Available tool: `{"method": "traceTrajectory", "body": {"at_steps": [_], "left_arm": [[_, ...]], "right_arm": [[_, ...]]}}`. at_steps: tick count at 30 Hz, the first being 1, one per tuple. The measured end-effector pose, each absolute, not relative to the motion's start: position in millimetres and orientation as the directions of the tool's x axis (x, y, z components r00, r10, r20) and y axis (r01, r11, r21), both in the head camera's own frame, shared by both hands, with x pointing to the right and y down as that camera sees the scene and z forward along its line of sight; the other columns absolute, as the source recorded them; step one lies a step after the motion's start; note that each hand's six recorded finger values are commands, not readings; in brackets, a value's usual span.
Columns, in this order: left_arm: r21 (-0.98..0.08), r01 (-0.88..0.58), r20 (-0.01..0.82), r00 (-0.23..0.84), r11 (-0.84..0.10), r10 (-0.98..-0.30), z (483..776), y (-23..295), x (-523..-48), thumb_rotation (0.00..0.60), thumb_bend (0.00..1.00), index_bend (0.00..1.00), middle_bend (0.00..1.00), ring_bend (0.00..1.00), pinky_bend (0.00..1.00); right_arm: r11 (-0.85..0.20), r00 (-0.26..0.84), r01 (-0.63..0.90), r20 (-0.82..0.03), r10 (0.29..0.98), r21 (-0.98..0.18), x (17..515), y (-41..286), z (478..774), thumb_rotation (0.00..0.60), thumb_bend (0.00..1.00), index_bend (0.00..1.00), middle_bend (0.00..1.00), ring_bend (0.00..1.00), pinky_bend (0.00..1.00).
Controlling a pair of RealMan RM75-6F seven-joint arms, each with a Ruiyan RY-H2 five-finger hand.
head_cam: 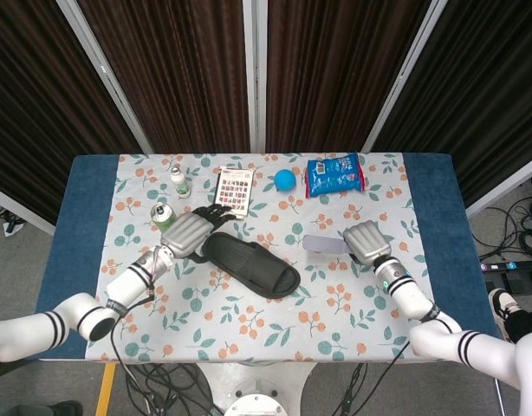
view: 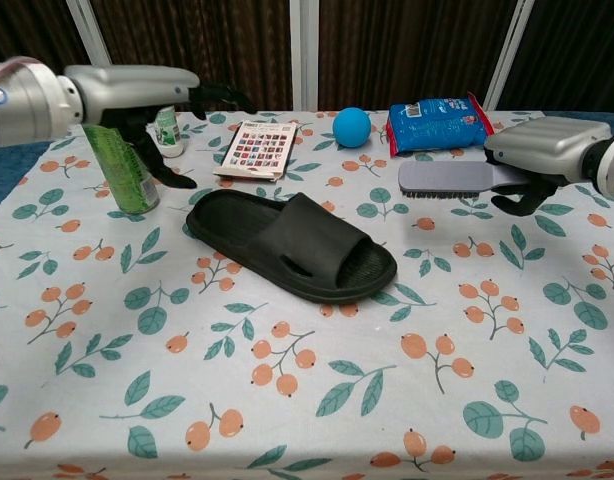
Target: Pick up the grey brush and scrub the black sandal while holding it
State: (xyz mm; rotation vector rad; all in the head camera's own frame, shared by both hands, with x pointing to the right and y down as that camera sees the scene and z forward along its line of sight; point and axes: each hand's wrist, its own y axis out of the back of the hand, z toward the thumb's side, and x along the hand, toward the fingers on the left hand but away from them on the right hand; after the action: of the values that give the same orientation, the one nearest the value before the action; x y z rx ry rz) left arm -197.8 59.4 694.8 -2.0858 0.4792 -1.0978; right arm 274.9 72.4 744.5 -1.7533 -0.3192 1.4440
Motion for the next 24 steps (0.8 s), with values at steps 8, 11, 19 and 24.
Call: {"method": "traceTrajectory", "body": {"at_steps": [8, 11, 19, 24], "left_arm": [[-0.763, -0.104, 0.511, 0.507, -0.638, -0.694, 673.8, 65.4, -241.3, 0.600, 0.28, 0.15, 0.14, 0.05, 0.18], [-0.767, -0.102, 0.511, 0.499, -0.633, -0.700, 671.7, 68.6, -250.2, 0.600, 0.28, 0.15, 0.14, 0.05, 0.18], [-0.795, -0.134, 0.490, 0.432, -0.591, -0.757, 659.0, 74.6, -291.5, 0.600, 0.28, 0.15, 0.14, 0.05, 0.18], [-0.825, -0.145, 0.484, 0.320, -0.547, -0.814, 649.4, 86.9, -345.5, 0.600, 0.28, 0.15, 0.14, 0.05, 0.18]], "right_arm": [[-0.664, 0.272, -0.305, -0.731, 0.626, -0.683, 273.2, 78.9, 755.4, 0.600, 0.10, 0.23, 0.44, 0.41, 0.58], [-0.675, 0.273, -0.298, -0.738, 0.617, -0.675, 271.9, 82.0, 751.4, 0.600, 0.03, 0.02, 0.24, 0.21, 0.39], [-0.675, 0.265, -0.191, -0.700, 0.663, -0.712, 291.9, 78.0, 709.1, 0.600, 0.05, 0.00, 0.09, 0.07, 0.24], [-0.588, 0.211, -0.109, -0.597, 0.774, -0.801, 334.7, 72.0, 665.7, 0.600, 0.17, 0.03, 0.22, 0.15, 0.27]]}}
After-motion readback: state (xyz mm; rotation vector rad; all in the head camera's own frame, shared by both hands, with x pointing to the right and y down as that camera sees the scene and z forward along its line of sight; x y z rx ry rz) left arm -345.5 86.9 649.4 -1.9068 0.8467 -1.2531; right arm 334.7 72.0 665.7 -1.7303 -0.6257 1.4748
